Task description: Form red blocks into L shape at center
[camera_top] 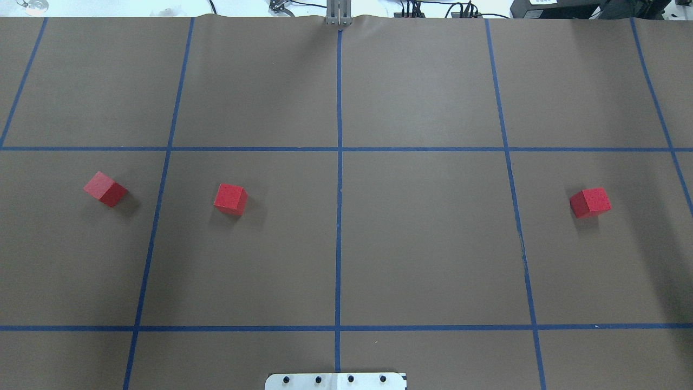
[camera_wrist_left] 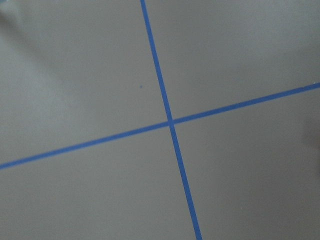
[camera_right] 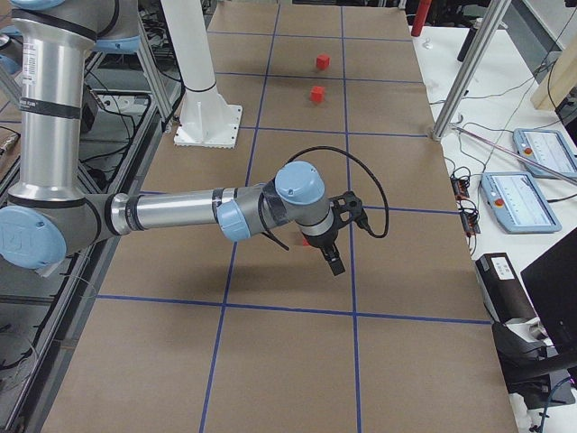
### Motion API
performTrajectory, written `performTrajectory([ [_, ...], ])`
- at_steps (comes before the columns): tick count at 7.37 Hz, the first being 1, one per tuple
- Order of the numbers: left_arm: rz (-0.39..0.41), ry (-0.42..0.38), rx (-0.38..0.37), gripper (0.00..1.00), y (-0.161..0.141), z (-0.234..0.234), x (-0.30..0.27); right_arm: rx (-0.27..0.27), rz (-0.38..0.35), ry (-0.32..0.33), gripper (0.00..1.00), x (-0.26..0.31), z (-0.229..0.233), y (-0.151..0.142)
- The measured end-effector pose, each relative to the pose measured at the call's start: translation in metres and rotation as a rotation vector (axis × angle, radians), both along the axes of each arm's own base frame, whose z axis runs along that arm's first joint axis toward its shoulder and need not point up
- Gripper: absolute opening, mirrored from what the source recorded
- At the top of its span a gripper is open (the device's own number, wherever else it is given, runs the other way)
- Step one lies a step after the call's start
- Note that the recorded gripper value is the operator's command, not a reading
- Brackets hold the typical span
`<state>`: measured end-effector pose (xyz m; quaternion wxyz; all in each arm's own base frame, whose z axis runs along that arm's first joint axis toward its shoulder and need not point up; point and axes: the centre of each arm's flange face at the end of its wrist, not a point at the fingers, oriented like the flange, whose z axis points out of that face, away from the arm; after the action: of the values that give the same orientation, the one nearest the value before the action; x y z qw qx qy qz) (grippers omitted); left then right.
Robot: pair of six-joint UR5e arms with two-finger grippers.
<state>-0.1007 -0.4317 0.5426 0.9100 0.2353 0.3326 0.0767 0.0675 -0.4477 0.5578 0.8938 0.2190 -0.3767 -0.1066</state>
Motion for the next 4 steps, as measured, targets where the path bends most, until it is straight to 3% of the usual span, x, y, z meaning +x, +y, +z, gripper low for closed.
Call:
performTrajectory([
  [2, 0.002, -0.001, 0.026, 1.00, -0.004, 0.003, 0.000, 0.053, 0.009, -0.075, 0.99, -0.007, 0.006, -0.002],
  [4, 0.007, -0.004, 0.054, 1.00, -0.004, 0.013, 0.002, -0.004, 0.012, -0.210, 0.99, -0.035, -0.014, -0.006],
])
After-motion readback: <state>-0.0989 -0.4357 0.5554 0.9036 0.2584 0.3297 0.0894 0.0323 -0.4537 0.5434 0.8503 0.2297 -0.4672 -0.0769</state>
